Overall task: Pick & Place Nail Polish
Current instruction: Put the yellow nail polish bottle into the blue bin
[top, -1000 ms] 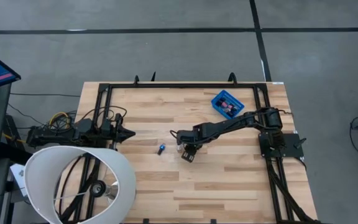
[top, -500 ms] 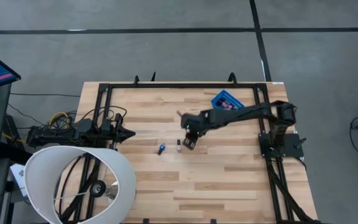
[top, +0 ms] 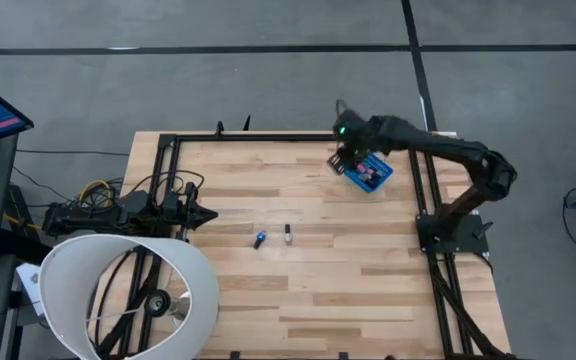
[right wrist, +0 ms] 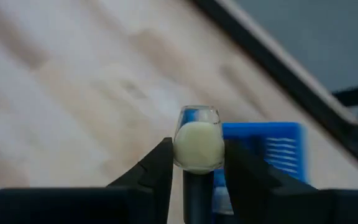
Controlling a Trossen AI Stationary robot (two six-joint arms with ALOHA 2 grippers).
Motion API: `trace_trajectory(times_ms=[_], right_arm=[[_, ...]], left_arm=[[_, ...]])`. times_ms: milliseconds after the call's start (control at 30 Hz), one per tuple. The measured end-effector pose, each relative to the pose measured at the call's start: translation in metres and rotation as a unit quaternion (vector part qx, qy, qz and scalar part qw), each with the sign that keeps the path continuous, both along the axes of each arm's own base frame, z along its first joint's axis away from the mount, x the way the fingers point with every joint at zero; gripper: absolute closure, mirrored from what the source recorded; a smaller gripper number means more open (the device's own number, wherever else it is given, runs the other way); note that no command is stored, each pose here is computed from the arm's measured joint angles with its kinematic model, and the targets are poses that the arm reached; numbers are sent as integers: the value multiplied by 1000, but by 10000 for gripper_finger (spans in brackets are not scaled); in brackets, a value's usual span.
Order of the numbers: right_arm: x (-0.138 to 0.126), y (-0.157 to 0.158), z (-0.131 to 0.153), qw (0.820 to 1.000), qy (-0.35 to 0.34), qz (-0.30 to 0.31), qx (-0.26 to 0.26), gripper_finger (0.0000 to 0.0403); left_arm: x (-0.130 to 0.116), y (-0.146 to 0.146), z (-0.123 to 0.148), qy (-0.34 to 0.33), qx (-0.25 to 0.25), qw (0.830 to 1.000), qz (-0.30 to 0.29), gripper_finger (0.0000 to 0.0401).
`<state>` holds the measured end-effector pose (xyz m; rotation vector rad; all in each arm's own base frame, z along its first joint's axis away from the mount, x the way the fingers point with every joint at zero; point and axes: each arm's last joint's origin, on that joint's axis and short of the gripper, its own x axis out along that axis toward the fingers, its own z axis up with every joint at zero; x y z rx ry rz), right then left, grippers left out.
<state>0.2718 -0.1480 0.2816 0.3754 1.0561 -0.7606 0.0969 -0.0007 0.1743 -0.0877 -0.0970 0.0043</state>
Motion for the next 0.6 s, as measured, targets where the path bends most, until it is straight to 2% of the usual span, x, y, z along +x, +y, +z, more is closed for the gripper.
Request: trace_trajectory(times_ms=[167, 400, 600], right_arm=[[-20, -36, -7, 999, 28, -39, 2, 279], [-24, -64, -41, 993, 104, -28, 38, 288], [-22, -75, -68, 986, 148, -24, 70, 278]], left_arm=[[0, 0, 0, 0, 0, 1000, 0, 390], [0, 0, 0, 0, 0, 1000, 0, 390], [0, 0, 0, 0, 0, 1000, 0, 390]])
